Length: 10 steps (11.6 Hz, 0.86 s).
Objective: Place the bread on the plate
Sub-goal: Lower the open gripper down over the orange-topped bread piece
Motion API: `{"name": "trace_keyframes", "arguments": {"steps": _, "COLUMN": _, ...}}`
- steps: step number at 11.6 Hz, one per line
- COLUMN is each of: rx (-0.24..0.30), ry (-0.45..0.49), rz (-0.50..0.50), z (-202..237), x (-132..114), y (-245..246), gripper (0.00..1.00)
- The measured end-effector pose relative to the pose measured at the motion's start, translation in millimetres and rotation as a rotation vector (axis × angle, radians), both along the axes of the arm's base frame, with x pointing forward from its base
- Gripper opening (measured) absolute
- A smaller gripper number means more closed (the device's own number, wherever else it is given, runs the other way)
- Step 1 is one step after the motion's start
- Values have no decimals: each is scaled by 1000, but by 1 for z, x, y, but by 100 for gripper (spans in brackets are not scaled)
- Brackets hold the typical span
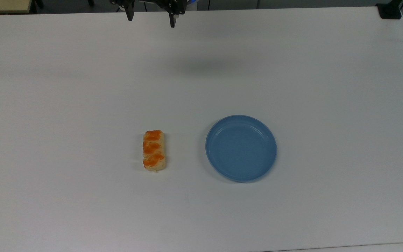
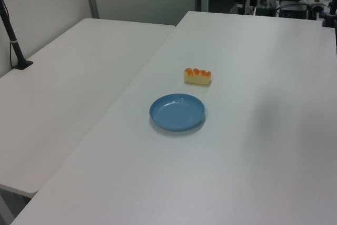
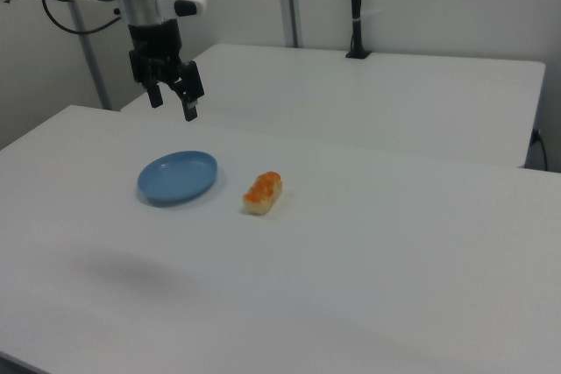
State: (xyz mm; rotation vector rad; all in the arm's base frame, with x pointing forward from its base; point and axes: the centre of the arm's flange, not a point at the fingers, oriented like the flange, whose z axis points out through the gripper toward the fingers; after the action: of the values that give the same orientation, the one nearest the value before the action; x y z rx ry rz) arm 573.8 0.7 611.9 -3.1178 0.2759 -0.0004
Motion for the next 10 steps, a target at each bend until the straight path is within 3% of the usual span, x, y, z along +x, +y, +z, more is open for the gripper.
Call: {"name": "trace_keyframes", "arguments": {"steps": 10, "rx": -24, "ry": -44, "rz": 19, "z": -15, "x": 18, "y": 3, "gripper": 100}}
